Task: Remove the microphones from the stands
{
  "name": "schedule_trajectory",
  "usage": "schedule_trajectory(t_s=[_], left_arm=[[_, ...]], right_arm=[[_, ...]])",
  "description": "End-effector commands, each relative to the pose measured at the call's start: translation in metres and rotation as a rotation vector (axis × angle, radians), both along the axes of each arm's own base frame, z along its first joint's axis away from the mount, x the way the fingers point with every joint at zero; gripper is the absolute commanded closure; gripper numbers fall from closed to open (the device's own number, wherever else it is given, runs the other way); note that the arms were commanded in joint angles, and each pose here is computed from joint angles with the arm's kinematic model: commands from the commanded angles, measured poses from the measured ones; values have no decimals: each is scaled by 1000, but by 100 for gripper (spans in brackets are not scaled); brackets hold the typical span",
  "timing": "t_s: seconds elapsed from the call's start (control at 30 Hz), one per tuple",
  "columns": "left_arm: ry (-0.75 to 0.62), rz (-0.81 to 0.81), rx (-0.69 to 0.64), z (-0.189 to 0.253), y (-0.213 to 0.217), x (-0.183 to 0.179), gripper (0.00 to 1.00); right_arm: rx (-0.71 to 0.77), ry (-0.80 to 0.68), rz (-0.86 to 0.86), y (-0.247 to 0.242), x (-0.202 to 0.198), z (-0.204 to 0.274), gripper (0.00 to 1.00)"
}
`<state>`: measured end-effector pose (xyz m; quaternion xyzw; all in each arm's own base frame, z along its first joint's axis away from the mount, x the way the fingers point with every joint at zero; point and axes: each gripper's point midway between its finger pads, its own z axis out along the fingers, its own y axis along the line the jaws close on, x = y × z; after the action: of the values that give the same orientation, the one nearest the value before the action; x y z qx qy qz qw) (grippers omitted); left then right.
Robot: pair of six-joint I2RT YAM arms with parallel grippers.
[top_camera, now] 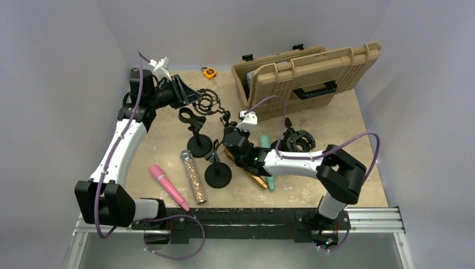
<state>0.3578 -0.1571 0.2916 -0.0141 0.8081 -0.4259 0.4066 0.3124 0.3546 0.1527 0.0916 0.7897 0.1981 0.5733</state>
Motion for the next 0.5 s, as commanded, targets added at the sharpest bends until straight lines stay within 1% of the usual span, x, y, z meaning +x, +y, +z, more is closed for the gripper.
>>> schedule_trajectory(t_s=[0.0, 0.1, 0.17, 0.23, 0.3, 0.37, 0.43, 0.47], left_arm=[[-48, -89, -21, 14, -14, -16, 75], [-47, -86, -18, 14, -13, -16, 75], [-47, -84, -16, 13, -13, -16, 75], [-46, -80, -14, 13, -12, -15, 75], [-45, -78, -13, 12, -12, -15, 76], [-44, -76, -12, 12, -11, -15, 76], [-46, -74, -10, 12, -11, -15, 76], [-44, -71, -8, 12, -11, -15, 76]], right_arm=[[-188, 79, -124, -4, -12, -50, 100], [-262, 97, -149, -6, -15, -69, 99], [-256, 82, -144, -3, -17, -64, 98], [-220, 55, -113, 3, -17, -49, 95], [-152, 32, -45, 13, -19, -32, 85], [-84, -7, 50, 21, -24, -11, 72], [18, -44, 167, 32, -31, 13, 59], [64, -59, 210, 34, -34, 22, 51]])
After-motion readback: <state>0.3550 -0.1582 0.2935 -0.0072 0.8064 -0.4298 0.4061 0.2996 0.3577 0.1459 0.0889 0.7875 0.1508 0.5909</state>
